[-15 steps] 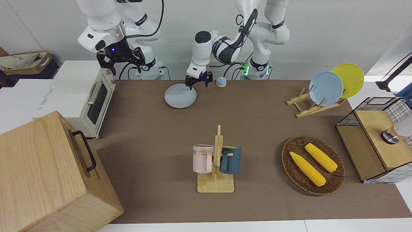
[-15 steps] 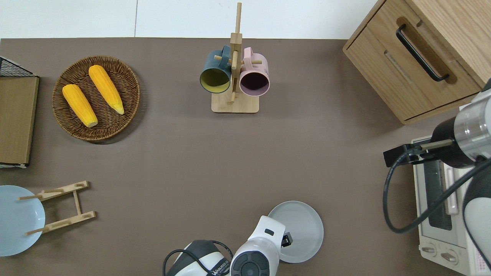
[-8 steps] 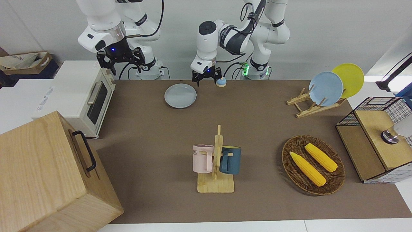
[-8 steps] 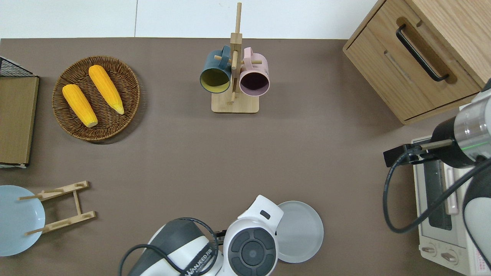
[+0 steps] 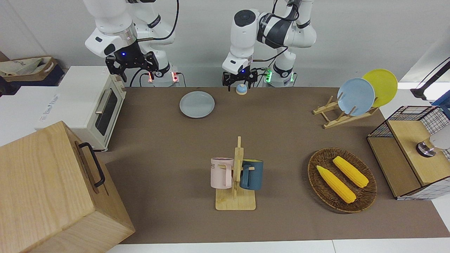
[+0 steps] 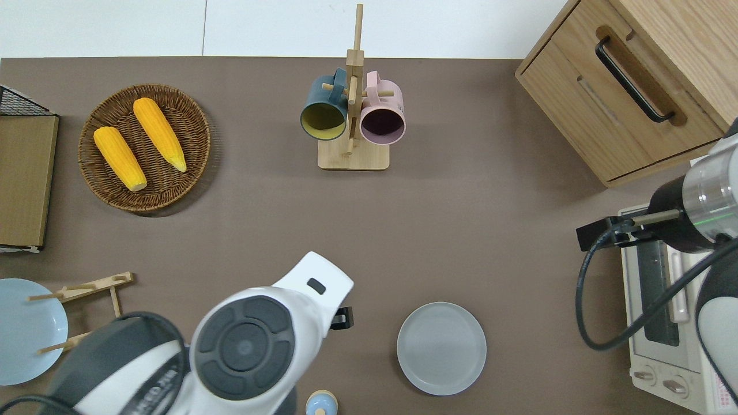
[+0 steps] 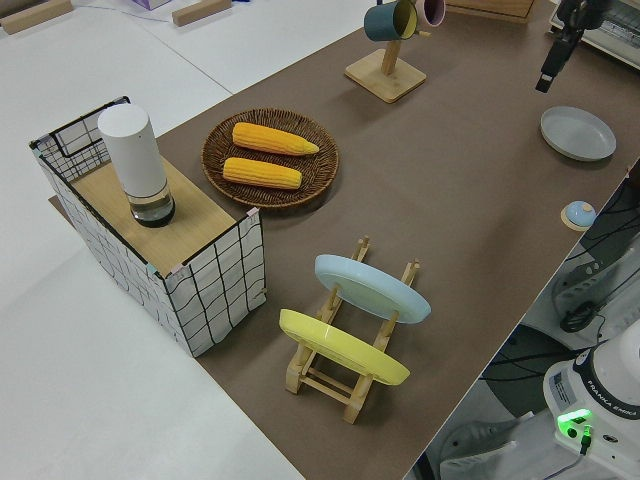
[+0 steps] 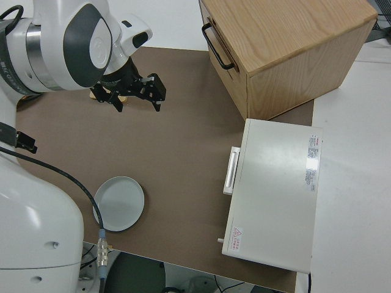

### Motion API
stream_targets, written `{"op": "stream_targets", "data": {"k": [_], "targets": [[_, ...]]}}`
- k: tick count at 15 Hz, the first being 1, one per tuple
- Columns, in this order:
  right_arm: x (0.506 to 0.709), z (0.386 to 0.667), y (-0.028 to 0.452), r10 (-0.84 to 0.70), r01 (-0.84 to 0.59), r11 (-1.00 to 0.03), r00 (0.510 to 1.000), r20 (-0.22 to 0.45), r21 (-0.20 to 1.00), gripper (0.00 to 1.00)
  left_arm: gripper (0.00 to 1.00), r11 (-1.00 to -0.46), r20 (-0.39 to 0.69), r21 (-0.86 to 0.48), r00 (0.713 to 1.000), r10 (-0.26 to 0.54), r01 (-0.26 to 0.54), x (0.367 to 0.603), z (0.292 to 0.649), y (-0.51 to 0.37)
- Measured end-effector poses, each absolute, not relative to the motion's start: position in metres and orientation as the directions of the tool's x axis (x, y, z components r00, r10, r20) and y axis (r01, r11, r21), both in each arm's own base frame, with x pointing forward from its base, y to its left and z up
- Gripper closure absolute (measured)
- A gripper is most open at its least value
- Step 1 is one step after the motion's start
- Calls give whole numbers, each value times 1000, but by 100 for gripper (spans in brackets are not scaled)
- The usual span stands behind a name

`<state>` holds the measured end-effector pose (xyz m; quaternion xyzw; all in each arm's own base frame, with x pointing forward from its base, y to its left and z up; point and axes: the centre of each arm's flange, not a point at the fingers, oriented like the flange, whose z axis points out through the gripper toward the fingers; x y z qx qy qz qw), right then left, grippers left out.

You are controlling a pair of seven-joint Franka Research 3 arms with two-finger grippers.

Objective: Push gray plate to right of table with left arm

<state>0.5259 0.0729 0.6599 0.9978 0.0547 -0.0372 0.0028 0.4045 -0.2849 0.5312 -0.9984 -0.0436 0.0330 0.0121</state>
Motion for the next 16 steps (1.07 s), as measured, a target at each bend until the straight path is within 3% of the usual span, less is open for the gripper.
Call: {"op": "stream_targets", "data": {"k": [4, 9, 16], "targets": [[526, 660, 73, 109, 109, -994, 991, -75, 2, 1, 0, -995, -77, 8, 992, 100, 101, 439, 560, -208], [526, 660, 73, 109, 109, -994, 991, -75, 2, 1, 0, -993, -64, 58, 993, 98, 102, 464, 586, -120], [526, 660, 73, 109, 109, -994, 991, -75, 2, 1, 0, -996, 10, 18, 996, 86, 85, 472, 632, -76]]}}
